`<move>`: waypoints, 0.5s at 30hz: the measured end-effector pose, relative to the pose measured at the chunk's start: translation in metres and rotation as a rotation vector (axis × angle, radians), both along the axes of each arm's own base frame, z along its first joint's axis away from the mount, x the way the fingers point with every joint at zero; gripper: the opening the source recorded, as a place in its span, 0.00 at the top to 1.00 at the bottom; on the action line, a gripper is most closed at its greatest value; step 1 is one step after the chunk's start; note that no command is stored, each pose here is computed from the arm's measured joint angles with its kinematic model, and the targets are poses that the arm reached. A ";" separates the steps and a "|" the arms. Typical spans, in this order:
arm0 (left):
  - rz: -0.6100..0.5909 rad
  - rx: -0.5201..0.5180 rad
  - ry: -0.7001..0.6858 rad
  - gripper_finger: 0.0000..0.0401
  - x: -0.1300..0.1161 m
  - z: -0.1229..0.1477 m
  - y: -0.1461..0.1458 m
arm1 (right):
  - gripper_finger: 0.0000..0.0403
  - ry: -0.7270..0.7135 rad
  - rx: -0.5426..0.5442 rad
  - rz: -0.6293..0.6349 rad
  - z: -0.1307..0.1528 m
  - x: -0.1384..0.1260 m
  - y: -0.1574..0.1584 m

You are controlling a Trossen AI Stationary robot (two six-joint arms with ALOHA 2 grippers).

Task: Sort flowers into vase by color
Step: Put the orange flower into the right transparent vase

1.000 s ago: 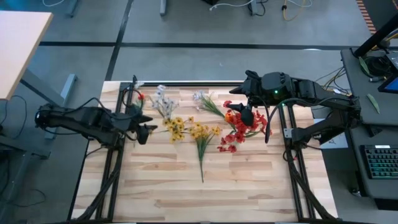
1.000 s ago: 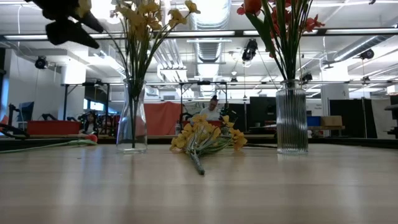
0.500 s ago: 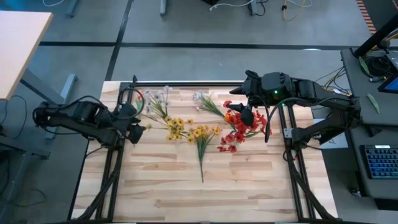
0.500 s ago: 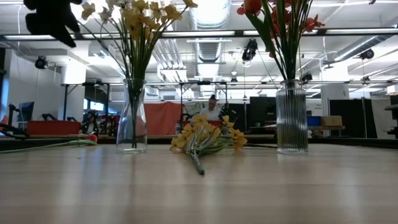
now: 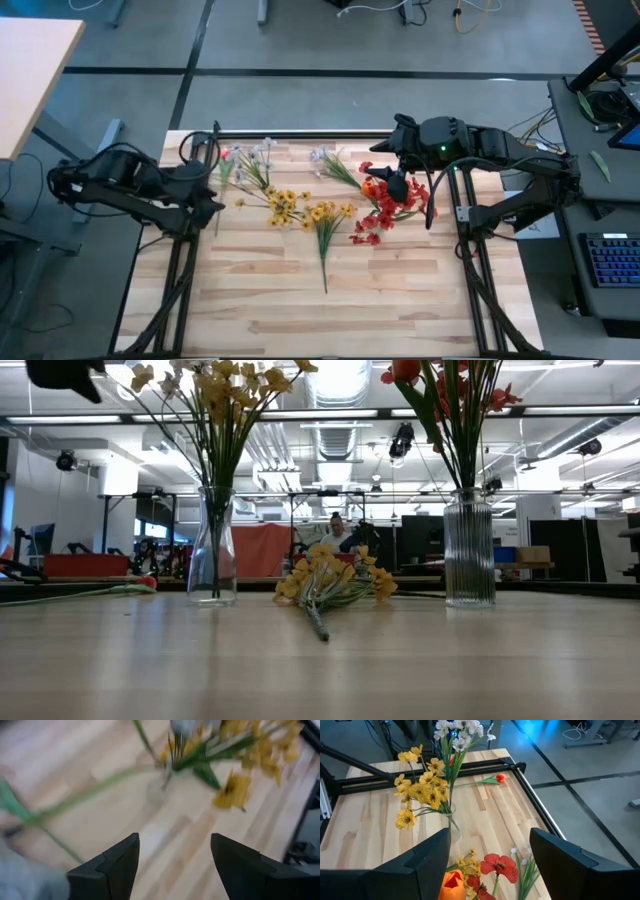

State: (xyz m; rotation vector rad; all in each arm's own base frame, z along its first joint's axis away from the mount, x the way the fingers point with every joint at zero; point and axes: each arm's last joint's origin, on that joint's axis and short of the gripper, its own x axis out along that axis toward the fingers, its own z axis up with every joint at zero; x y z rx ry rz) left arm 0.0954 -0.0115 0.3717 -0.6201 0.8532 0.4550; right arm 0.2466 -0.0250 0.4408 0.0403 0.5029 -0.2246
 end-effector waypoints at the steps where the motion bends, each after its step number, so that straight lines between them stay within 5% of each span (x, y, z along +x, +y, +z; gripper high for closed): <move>1: 0.005 -0.037 0.018 0.43 0.000 -0.002 -0.001 | 0.34 0.001 0.000 0.000 0.000 0.000 0.000; 6: 0.088 -0.139 0.150 0.43 -0.003 -0.019 -0.004 | 0.34 0.004 -0.003 0.002 0.000 0.000 0.000; 15: 0.201 -0.144 0.334 0.43 0.005 -0.069 -0.008 | 0.34 0.005 -0.009 0.006 0.000 0.000 0.000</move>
